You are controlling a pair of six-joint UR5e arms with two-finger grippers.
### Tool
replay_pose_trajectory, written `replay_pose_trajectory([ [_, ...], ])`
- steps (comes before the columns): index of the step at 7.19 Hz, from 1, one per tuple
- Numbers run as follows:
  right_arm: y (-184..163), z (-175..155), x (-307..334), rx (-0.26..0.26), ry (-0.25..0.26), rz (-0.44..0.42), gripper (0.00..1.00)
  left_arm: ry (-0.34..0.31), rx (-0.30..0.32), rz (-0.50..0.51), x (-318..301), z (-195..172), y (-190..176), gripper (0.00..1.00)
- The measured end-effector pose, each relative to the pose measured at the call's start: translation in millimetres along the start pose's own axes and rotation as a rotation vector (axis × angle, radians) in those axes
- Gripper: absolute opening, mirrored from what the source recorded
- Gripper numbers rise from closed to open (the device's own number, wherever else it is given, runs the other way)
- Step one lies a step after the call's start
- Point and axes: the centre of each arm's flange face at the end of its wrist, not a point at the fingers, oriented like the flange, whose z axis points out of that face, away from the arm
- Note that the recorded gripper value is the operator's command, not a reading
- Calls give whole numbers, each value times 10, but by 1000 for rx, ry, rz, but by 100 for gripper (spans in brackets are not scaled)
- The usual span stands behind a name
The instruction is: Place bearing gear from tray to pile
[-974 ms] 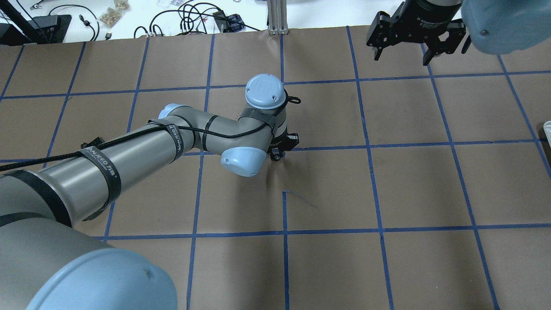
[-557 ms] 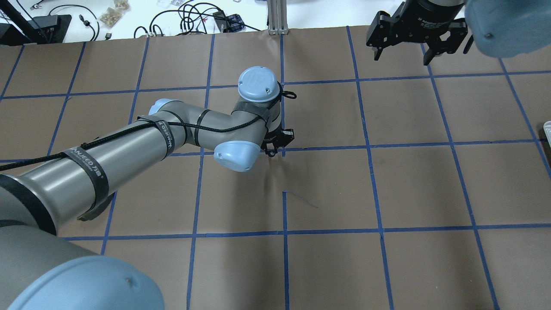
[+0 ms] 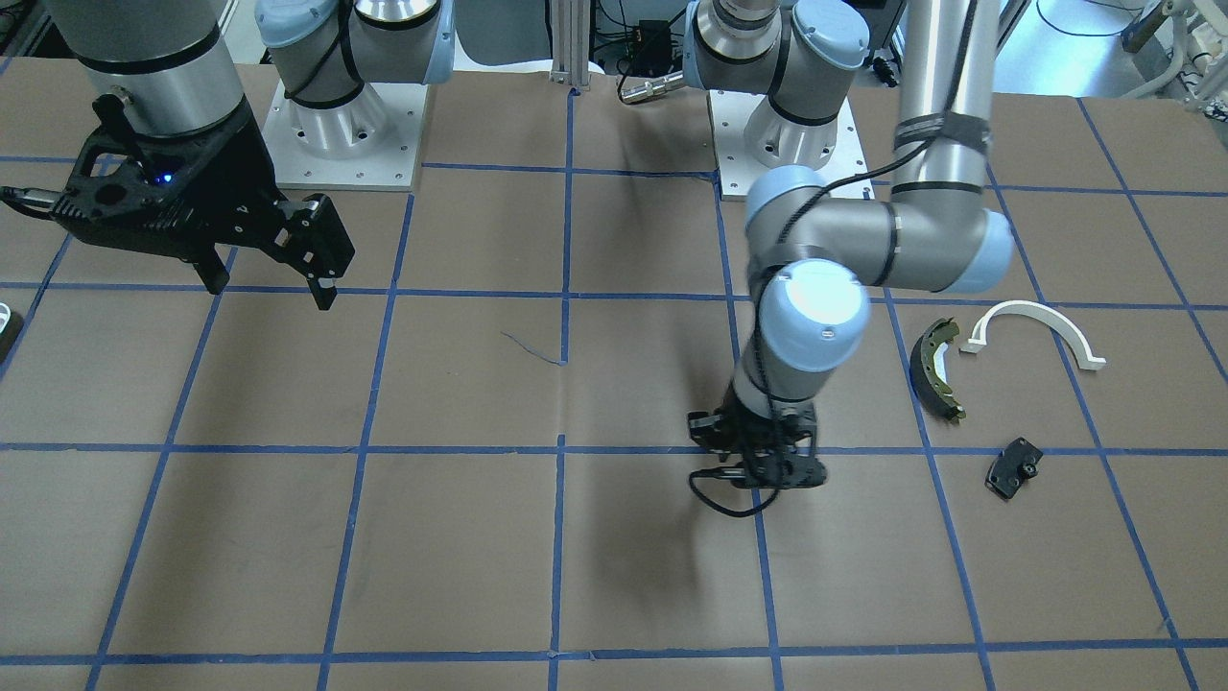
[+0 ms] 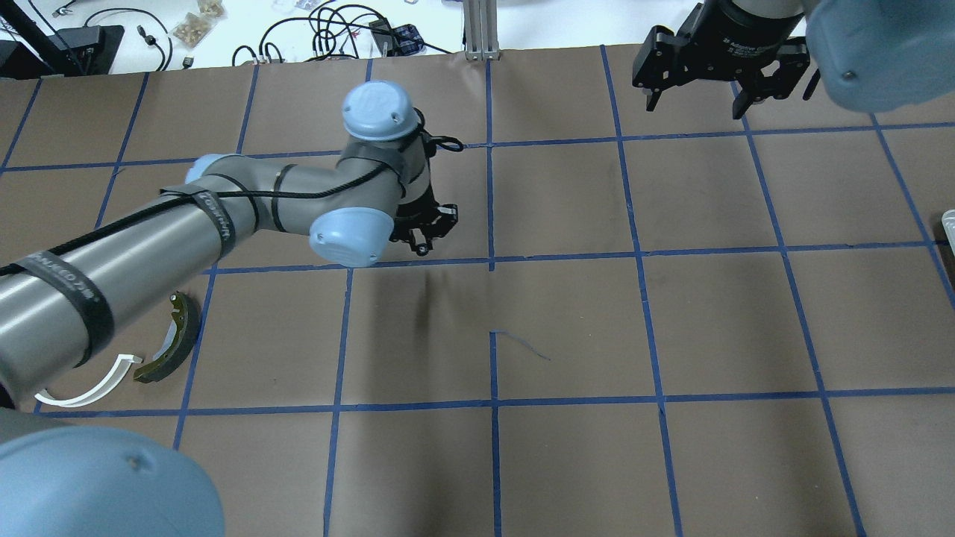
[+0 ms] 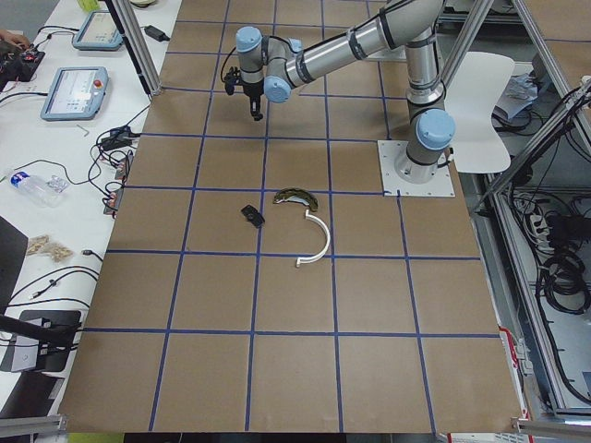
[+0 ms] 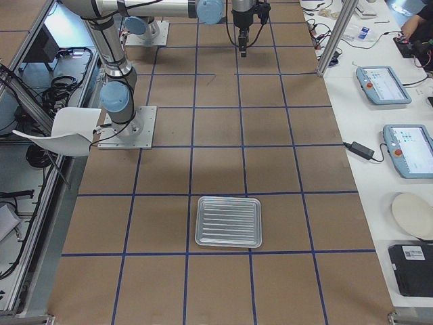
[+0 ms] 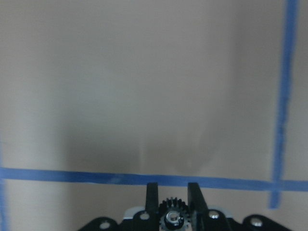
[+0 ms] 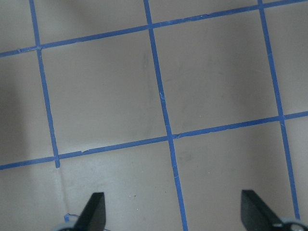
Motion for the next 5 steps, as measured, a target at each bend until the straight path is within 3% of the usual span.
replay_pose_trajectory([
  [2, 30, -38, 17, 8, 10, -1, 100, -43, 0, 93, -1129, -108, -43, 4],
  [5, 46, -45, 23, 1, 15, -2, 100, -59, -4, 174, -2397, 105, -6, 4],
])
